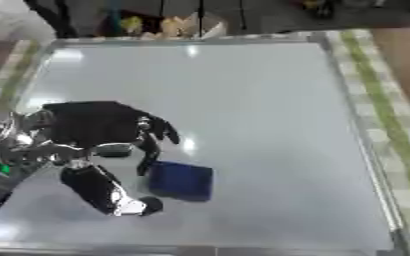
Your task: Wipe the whiteboard clean with a brush.
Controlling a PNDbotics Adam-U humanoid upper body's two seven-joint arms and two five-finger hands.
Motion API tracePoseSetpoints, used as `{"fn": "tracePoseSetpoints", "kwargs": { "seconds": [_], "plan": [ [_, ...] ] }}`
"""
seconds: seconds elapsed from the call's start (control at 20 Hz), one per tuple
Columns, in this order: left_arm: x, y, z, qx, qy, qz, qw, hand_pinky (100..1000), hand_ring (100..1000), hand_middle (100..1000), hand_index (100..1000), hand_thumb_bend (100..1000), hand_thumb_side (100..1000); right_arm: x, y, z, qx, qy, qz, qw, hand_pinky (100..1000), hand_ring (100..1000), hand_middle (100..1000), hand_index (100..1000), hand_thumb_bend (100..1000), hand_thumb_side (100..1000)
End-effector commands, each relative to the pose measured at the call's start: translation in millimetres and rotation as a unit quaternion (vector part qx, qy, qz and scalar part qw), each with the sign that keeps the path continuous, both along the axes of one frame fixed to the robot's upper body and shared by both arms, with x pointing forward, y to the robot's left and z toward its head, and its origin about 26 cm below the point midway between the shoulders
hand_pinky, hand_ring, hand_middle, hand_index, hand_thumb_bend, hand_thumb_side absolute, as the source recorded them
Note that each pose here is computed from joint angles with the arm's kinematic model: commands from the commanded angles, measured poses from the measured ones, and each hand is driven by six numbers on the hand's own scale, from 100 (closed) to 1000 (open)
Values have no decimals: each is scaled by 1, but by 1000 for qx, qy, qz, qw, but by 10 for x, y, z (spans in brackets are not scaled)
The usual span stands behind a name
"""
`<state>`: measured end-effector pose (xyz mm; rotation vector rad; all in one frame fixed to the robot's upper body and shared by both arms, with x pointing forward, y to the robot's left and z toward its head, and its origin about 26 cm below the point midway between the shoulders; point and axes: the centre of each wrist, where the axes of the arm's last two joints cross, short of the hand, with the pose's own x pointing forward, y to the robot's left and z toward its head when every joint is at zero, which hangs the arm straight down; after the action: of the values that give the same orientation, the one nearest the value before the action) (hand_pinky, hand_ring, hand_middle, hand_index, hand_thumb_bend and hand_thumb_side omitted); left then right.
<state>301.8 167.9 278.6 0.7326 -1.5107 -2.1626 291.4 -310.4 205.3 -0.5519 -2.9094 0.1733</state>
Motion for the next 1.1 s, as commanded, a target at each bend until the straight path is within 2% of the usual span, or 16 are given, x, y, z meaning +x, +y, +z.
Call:
{"fn": "tracePoseSetpoints", "kwargs": {
  "seconds": [0.05, 0.4, 1.1],
  "plan": [
    [-38, -3, 101, 3, -17, 2, 1000, 594, 800, 828, 449, 402, 726, -20, -10, 84, -11, -13, 2, 1000, 798, 754, 575, 816, 100, 938],
    [-47, -55, 72, 14, -25, 1, 1000, 596, 801, 844, 437, 409, 709, -18, 1, 81, -12, -13, 3, 1000, 798, 754, 573, 816, 100, 938],
    [-45, -163, 27, -5, -42, 5, 999, 567, 783, 816, 405, 378, 668, -16, 6, 80, -10, -12, 3, 1000, 799, 753, 572, 817, 100, 938]
  ]
}}
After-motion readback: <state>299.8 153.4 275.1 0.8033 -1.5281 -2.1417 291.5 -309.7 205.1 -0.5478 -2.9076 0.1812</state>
